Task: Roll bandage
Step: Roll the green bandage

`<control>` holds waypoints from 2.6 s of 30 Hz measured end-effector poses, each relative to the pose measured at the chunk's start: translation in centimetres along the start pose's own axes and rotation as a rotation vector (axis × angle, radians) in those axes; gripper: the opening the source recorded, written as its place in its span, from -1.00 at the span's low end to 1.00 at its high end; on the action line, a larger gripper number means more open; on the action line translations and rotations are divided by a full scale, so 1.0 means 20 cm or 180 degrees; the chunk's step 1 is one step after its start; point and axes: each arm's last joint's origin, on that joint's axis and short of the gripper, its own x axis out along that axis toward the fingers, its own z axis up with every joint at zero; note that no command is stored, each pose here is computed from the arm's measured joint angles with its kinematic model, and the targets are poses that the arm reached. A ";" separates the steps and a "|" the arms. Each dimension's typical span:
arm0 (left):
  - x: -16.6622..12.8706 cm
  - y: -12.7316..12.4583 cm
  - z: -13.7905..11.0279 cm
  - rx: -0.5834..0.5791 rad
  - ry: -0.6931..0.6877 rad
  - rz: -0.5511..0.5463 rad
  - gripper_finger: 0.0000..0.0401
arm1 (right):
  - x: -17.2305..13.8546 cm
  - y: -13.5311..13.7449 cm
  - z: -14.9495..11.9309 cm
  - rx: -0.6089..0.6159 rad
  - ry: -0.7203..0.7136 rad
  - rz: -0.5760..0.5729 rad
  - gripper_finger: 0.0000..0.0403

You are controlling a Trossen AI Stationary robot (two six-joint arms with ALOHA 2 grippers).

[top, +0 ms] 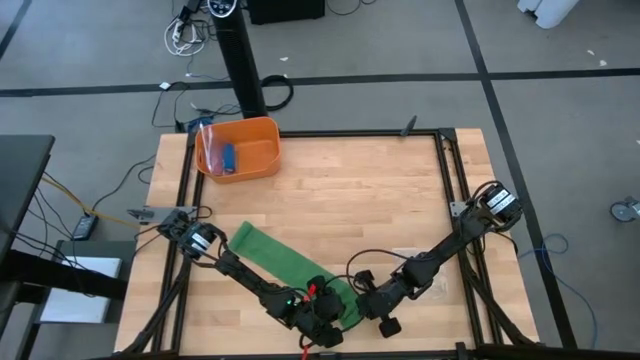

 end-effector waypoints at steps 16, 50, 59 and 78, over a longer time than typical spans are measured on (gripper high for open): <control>0.00 0.00 0.00 -0.0001 0.0014 0.0014 -1.00 | 0.00 -0.05 0.02 0.0131 -0.0018 0.0064 -0.62; 0.00 0.00 0.00 -0.0008 0.0019 0.0016 -1.00 | 0.00 -0.09 0.01 0.0204 0.0096 -0.0094 -0.50; 0.00 0.00 0.00 -0.0007 0.0020 0.0018 -1.00 | 0.00 -0.06 -0.01 0.0186 0.0175 -0.0053 -0.84; 0.00 0.01 -0.01 -0.0017 0.0050 0.0044 -1.00 | -0.02 0.16 -0.07 -0.0073 0.0034 -0.0326 -0.97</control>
